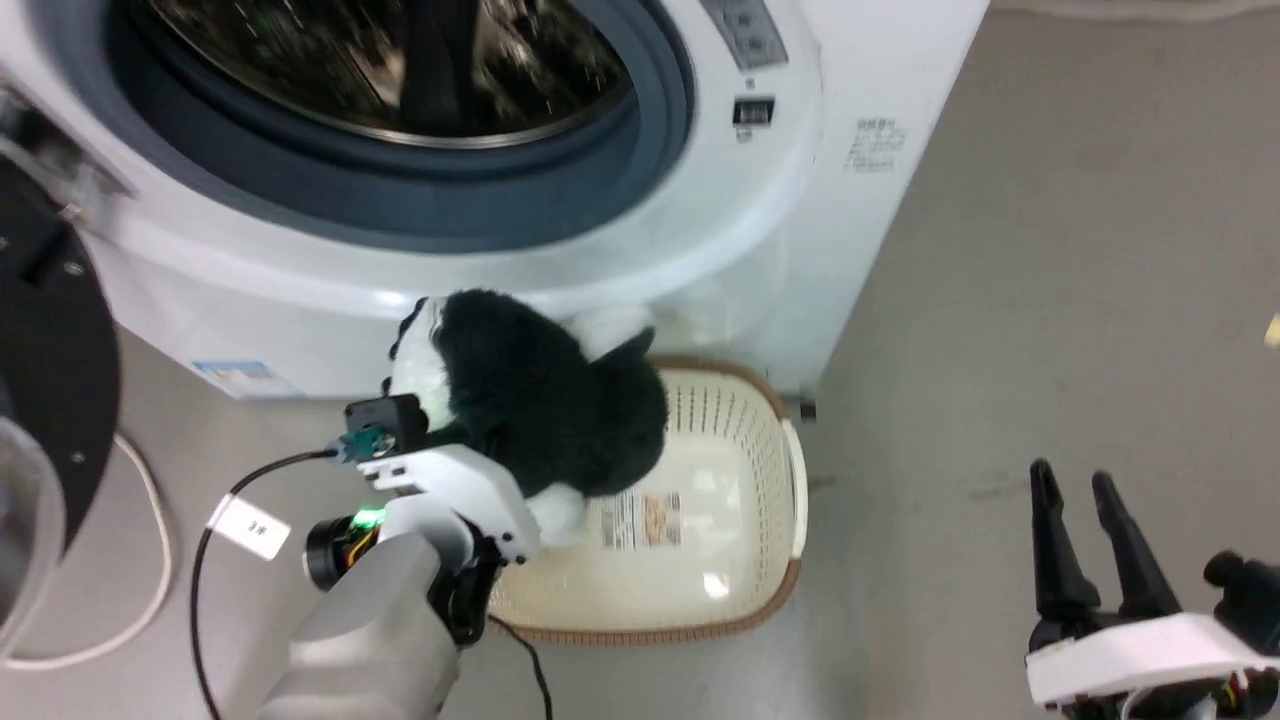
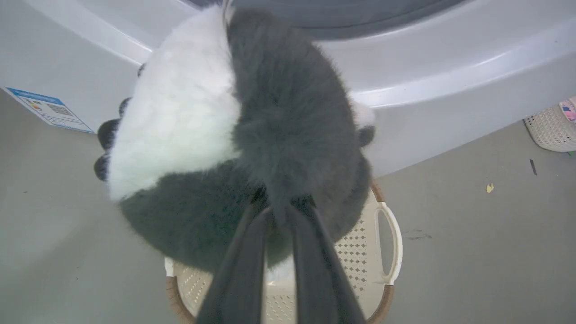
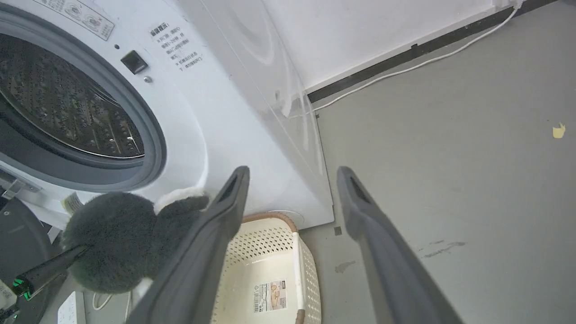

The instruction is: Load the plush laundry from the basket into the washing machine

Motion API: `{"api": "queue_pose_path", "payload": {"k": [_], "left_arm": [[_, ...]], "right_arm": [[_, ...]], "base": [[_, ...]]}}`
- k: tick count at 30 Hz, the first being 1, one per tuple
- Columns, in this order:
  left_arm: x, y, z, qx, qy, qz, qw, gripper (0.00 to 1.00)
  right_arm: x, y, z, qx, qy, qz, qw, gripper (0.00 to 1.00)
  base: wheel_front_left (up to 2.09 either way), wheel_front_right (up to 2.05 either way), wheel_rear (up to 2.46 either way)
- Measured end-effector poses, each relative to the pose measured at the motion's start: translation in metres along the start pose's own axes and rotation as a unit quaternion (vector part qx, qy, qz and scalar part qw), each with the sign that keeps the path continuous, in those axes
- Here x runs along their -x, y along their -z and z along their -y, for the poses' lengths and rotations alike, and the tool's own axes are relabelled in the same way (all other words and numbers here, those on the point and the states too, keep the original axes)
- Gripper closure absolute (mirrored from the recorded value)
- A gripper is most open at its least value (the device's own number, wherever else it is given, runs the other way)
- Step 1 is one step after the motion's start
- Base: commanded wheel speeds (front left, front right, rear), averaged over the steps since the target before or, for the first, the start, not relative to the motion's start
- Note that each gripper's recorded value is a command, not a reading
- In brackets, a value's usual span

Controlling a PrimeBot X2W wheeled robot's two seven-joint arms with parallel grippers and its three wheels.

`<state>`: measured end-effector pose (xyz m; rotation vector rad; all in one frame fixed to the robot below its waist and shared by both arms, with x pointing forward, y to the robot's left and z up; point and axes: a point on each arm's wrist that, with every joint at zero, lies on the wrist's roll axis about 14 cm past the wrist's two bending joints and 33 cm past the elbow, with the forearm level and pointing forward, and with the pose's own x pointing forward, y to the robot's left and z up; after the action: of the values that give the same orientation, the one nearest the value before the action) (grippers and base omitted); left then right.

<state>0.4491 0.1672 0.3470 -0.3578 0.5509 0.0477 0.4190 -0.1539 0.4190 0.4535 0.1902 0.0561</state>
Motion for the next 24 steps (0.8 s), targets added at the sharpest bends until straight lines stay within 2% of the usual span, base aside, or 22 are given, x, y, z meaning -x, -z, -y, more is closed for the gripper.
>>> {"api": "queue_pose_path", "payload": {"k": [4,8,19,24], "left_arm": [[0.02,-0.041,0.0,-0.002,0.002,0.068,0.998,1.0],[0.048,-0.078,0.002,-0.006,0.002,0.148,0.989,1.0],[0.124,-0.117,0.016,-0.07,0.01,0.29,0.955,1.0],[0.136,-0.118,0.013,-0.079,0.004,0.305,0.949,1.0]], "right_arm": [[0.013,-0.011,-0.008,-0.001,-0.009,0.016,1.0,0.0],[0.023,-0.02,-0.016,-0.006,-0.018,0.03,0.999,0.0],[0.038,-0.027,-0.025,-0.019,-0.029,0.047,0.998,0.0],[0.039,-0.027,-0.027,-0.02,-0.031,0.047,0.998,0.0]], "base": [[0.0,0.0,0.0],[0.0,0.0,0.0],[0.0,0.0,0.0],[0.0,0.0,0.0]]}}
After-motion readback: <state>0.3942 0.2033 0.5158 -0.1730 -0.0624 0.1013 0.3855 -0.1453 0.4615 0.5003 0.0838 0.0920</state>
